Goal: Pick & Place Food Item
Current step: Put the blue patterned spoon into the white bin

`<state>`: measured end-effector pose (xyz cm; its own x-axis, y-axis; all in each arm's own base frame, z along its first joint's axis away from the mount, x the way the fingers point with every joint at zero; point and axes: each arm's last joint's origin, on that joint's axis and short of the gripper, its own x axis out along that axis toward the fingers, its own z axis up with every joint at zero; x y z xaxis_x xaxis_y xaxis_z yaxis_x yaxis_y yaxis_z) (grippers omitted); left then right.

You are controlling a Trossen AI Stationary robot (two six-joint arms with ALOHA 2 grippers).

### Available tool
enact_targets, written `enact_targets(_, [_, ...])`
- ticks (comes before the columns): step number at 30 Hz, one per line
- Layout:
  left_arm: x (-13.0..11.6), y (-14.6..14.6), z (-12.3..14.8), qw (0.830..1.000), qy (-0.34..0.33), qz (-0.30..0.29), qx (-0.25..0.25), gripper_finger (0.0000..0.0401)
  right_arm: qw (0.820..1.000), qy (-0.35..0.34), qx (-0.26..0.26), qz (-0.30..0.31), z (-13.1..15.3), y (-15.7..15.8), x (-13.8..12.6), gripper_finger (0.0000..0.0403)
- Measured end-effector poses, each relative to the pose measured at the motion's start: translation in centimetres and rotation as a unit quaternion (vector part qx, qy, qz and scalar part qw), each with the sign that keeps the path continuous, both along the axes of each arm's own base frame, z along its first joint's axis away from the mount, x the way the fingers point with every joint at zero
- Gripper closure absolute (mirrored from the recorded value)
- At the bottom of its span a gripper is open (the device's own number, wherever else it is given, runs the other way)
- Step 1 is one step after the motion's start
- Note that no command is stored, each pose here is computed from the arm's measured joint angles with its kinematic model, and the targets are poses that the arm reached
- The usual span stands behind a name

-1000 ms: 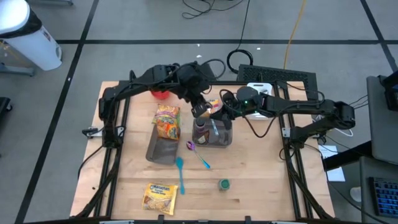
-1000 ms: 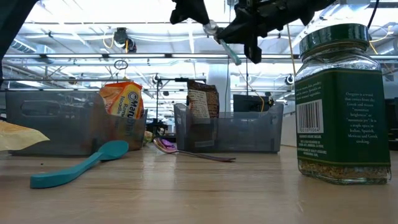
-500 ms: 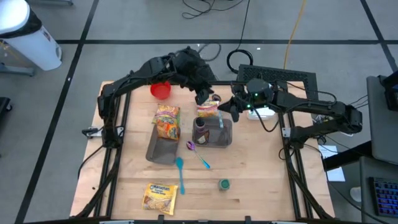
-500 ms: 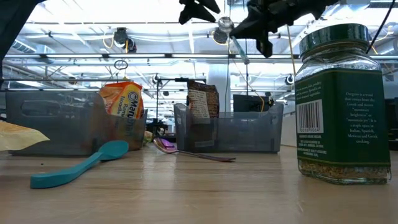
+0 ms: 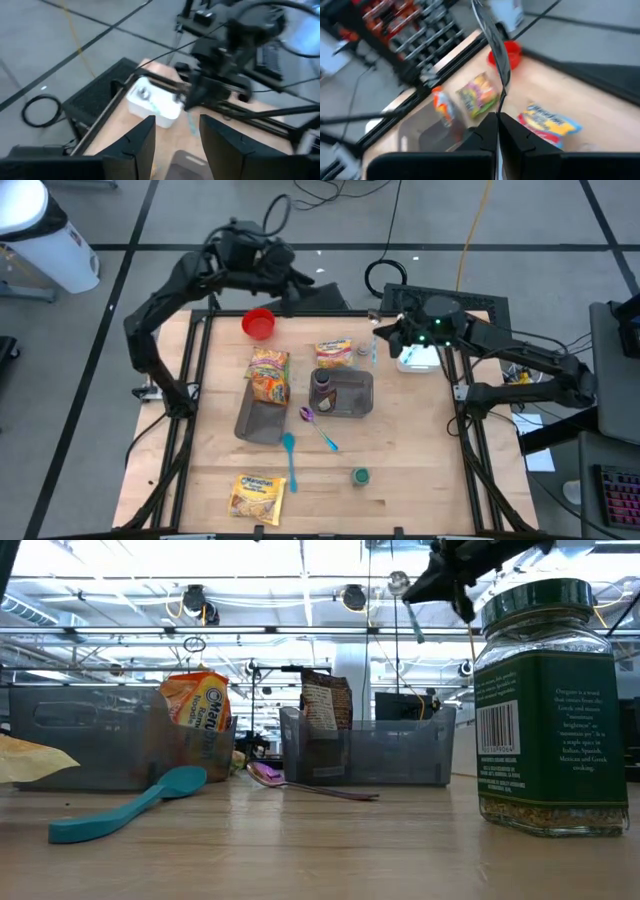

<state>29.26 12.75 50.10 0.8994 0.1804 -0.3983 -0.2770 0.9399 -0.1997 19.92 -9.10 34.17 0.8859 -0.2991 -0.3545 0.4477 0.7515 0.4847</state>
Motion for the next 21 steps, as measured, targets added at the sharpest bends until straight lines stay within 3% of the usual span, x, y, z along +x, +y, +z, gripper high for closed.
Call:
enact_targets(6, [1.0, -3.1, 0.3, 0.996, -0.018, -0.084, -0.007, 0.0245, 0.996, -0.032, -0.013, -0.083, 1.3, 0.3, -1.8, 0.0401])
enact_targets(14, [5.4, -7.6, -4.9, 0.984, -0.012, -0.174, -0.028, 0.0245, 0.988, -0.057, -0.017, -0.14, 2.1, 1.5, -2.3, 0.0402])
enact_targets(21, [3.5, -8.7, -7.1, 0.976, -0.087, -0.184, -0.073, 0.0245, 0.983, -0.068, -0.015, -0.168, 1.3, 3.3, -1.4, 0.0403])
